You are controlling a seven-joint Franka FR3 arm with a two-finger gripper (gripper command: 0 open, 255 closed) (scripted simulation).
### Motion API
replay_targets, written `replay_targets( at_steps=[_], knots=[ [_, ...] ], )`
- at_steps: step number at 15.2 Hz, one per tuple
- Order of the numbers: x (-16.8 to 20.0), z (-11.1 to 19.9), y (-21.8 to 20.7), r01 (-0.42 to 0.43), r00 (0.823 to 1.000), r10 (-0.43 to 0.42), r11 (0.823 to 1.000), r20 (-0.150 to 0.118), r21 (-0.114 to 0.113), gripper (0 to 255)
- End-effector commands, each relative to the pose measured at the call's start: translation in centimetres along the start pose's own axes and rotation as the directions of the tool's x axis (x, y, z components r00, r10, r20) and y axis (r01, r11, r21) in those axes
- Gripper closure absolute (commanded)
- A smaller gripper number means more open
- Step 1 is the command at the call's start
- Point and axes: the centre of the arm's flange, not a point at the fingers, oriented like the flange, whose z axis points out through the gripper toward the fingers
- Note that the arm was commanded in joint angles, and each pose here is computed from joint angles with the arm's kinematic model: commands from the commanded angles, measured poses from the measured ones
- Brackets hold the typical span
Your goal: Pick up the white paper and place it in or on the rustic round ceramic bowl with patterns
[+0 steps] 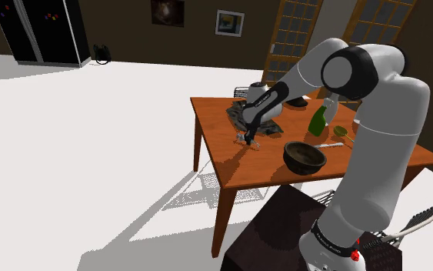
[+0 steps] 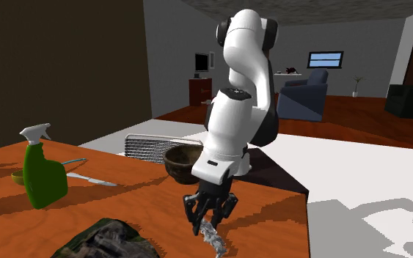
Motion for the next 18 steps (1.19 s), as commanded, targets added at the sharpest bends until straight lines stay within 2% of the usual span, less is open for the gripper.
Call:
replay_targets(
  at_steps=[1,18],
  knots=[
    [-0.1,-0.8,0.2,-0.001,1.000,0.001,1.000,0.001,0.000,255],
    [-0.3,-9.6,2.0,-0.001,1.000,0.001,1.000,0.001,0.000,255]
  ],
)
